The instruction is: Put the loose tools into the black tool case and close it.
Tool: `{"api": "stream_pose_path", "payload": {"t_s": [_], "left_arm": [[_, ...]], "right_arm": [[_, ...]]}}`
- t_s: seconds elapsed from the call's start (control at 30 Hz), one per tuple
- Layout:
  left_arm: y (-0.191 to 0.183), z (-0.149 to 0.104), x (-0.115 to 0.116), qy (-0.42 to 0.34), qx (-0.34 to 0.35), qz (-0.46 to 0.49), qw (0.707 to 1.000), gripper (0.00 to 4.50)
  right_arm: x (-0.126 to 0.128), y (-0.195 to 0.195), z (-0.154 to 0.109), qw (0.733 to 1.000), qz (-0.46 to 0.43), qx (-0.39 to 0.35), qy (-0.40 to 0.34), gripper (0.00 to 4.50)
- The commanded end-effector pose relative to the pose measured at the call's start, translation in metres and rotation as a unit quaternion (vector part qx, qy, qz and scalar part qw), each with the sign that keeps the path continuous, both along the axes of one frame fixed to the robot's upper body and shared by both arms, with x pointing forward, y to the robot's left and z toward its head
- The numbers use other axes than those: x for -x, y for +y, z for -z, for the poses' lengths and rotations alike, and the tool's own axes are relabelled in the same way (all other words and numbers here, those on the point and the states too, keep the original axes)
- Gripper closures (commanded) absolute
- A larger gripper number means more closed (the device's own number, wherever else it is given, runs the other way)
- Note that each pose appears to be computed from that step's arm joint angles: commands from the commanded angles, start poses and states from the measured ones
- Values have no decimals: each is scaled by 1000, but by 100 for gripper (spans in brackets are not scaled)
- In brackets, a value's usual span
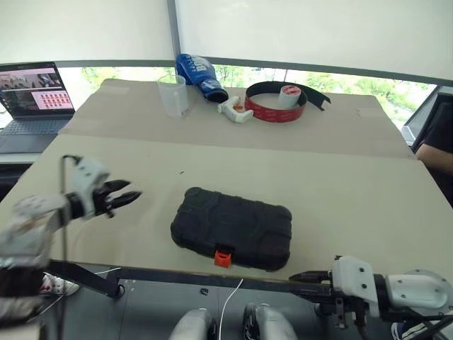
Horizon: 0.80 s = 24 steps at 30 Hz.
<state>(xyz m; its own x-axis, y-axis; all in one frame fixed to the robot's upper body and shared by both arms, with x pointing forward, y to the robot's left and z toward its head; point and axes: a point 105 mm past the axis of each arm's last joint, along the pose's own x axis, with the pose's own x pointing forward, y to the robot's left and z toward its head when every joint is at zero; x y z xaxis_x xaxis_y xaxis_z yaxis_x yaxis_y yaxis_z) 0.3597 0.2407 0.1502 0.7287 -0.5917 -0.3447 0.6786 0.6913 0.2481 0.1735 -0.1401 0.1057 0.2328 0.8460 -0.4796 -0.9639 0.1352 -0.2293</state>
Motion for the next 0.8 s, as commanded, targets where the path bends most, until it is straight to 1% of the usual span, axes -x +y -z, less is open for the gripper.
{"api": "stream_pose_path", "payload": {"t_s": [0.03,0.1,0.23,0.3,0.4,0.5,0.57,0.67,0.73,0.77,0.8], "left_arm": [[-24,1,-18,-14,-33,59,998,378],[-46,2,-27,-16,-37,95,995,448],[-79,6,-30,-7,-46,163,986,448],[-90,7,-27,-8,-52,192,980,448],[-99,12,-14,-5,-77,253,964,448],[-97,17,3,5,-102,303,948,448],[-95,16,10,4,-106,315,943,448],[-93,7,10,-4,-85,301,950,448],[-91,-9,11,0,-48,286,957,448],[-90,-17,11,1,-31,280,959,448],[-92,-31,9,-1,-6,273,962,448]], "right_arm": [[-2,11,-1,1000,-19,-6,3,450],[-5,18,0,999,-30,-13,3,450],[-19,26,5,1000,-16,-13,-8,450],[-35,22,8,999,18,-1,-32,450],[-69,7,6,992,97,11,-85,450],[-109,-19,-5,970,202,15,-136,450],[-126,-33,-12,957,243,17,-158,450],[-138,-45,-17,947,276,6,-161,450],[-141,-52,-21,945,290,-6,-153,450],[-140,-54,-22,945,292,-11,-147,450],[-134,-55,-23,950,286,-23,-128,450]]}}
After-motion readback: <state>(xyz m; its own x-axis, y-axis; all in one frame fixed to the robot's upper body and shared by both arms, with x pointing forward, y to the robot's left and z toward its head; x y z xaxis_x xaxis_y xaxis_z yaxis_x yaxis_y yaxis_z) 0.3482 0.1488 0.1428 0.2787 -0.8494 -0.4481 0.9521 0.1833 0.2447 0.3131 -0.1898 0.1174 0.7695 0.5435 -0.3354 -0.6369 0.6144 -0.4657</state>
